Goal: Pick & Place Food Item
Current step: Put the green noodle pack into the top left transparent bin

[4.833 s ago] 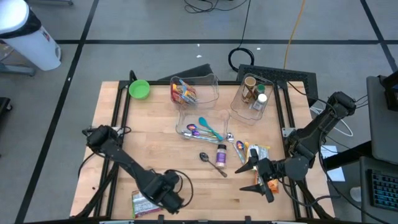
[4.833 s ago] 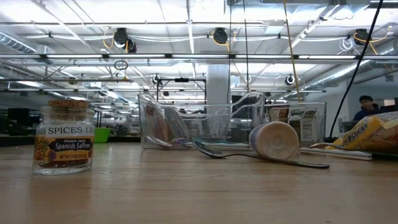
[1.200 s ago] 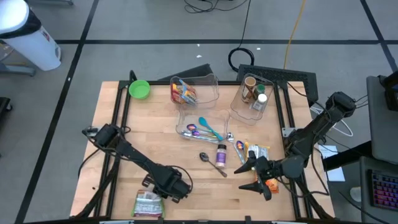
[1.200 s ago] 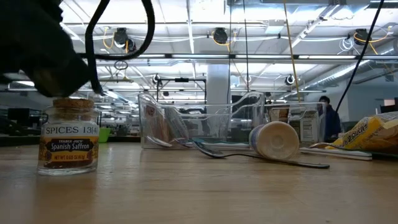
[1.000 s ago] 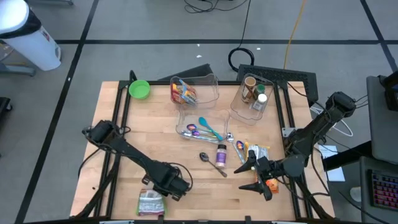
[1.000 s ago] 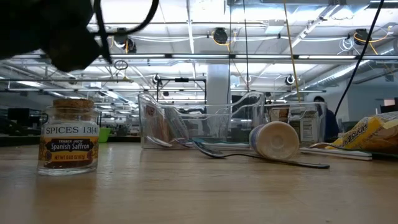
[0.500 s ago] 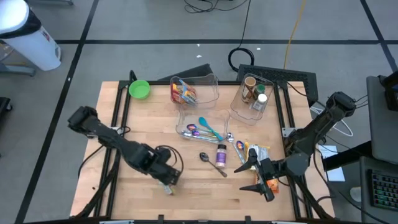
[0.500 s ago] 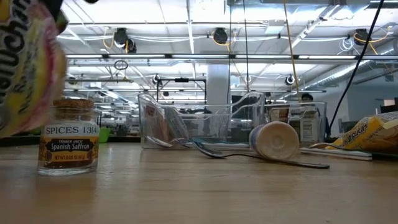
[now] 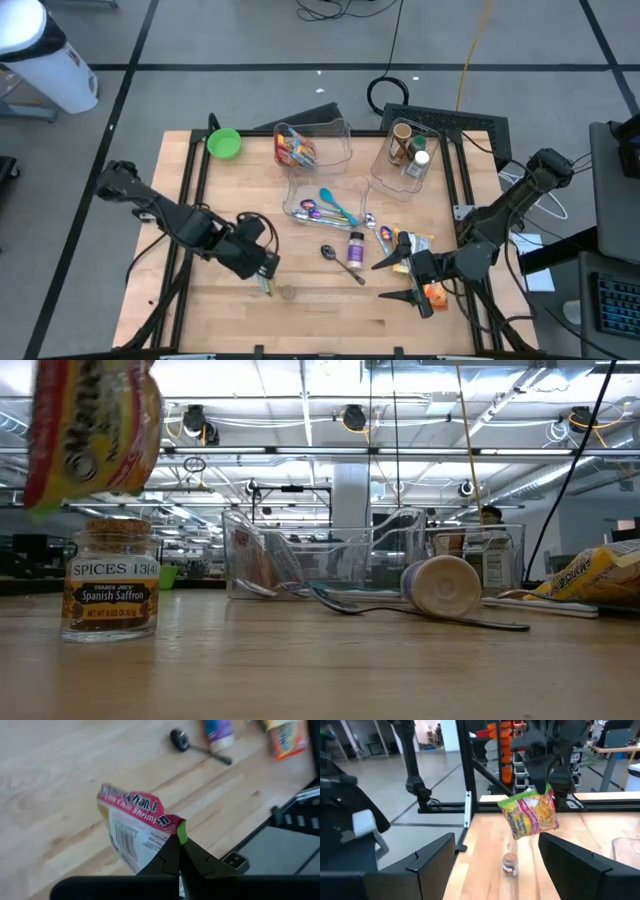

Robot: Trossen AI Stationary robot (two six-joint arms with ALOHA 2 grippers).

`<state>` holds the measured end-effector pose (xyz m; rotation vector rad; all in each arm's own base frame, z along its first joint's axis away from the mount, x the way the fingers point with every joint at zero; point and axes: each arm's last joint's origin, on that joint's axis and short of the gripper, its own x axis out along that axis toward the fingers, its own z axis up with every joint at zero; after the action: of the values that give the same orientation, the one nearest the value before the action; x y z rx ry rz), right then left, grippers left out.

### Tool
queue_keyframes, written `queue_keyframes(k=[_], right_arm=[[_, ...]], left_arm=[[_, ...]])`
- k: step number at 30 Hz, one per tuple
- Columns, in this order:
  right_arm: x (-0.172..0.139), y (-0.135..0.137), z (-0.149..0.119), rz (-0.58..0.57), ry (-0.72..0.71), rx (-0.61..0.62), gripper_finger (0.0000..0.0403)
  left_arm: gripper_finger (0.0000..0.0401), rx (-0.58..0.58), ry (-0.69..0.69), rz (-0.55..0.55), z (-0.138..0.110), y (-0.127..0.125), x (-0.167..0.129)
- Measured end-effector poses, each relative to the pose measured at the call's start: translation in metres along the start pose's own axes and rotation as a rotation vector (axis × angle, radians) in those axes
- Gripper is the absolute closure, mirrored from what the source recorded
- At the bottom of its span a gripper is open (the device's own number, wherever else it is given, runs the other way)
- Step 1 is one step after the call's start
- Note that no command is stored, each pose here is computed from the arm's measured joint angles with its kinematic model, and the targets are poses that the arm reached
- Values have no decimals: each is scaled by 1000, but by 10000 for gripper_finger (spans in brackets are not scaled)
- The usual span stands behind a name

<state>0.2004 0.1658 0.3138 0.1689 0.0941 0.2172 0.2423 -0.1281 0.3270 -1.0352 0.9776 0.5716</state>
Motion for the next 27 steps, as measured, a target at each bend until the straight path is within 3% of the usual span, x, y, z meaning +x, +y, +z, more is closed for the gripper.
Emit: queue_keyframes(k=[11, 27], right_arm=[[8, -21, 2, -63, 23, 39, 124], [15, -89, 19, -133, 44, 96, 160]], left_arm=[[401, 108, -140, -178, 40, -8, -14], [401, 326, -299, -346, 127, -10, -17]])
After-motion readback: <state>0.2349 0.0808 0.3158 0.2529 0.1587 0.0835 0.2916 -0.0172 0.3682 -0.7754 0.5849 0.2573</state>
